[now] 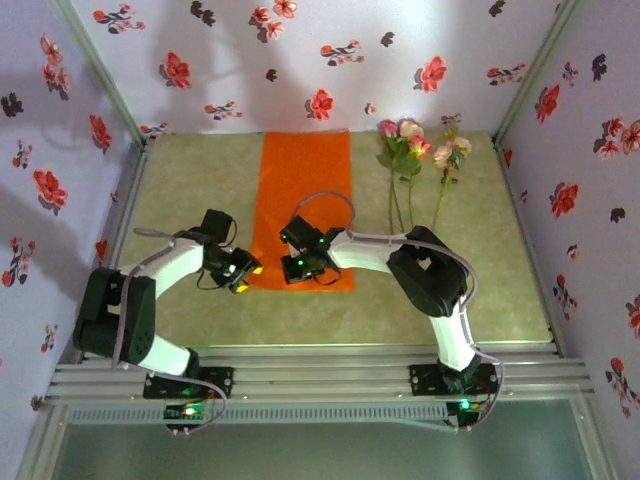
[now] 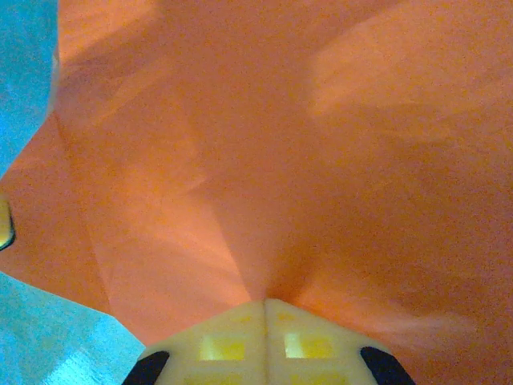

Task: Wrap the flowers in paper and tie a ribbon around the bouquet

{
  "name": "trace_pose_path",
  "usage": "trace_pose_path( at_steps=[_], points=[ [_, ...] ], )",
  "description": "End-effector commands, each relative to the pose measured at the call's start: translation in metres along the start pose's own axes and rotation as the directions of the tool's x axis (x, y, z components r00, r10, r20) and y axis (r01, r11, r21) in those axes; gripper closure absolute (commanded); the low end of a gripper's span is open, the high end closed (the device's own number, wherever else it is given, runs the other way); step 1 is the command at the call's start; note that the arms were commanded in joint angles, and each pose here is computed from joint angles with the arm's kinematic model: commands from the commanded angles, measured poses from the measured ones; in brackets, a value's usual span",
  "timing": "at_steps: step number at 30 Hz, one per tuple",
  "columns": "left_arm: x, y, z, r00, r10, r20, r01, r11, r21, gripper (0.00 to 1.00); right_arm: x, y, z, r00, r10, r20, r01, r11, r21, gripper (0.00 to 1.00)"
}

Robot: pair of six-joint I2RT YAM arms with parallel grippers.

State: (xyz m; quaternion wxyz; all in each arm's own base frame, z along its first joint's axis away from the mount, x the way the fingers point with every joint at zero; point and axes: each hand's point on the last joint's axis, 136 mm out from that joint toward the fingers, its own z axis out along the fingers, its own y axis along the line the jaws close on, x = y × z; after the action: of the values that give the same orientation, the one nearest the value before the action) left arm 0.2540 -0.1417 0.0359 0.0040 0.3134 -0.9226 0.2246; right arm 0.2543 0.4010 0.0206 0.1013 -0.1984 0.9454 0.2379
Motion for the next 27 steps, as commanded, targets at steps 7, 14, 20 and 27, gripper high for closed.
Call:
trace_pose_path(
  at_steps=[7, 14, 20, 27],
  points=[
    [0.006, 0.001, 0.009, 1.000, -0.006, -0.025, 0.006, 1.000, -0.002, 0.72, 0.021, -0.015, 0.017, 0.996, 0.051, -0.072, -0.049, 0.998, 0.029, 1.00],
    [0.006, 0.000, 0.004, 1.000, 0.015, -0.012, -0.016, 1.000, -0.017, 0.94, 0.020, -0.014, 0.017, 0.996, 0.052, -0.070, -0.050, 0.998, 0.025, 1.00],
    [0.009, -0.011, -0.013, 0.996, 0.086, 0.017, -0.085, 0.996, -0.025, 1.00, 0.007, -0.002, 0.000, 0.999, 0.036, -0.030, -0.036, 0.999, -0.005, 1.00],
    [0.012, -0.053, -0.048, 0.984, 0.169, 0.063, -0.171, 0.985, 0.033, 1.00, -0.028, 0.019, -0.072, 0.973, -0.034, 0.228, 0.052, 0.996, -0.074, 0.71]
  ],
)
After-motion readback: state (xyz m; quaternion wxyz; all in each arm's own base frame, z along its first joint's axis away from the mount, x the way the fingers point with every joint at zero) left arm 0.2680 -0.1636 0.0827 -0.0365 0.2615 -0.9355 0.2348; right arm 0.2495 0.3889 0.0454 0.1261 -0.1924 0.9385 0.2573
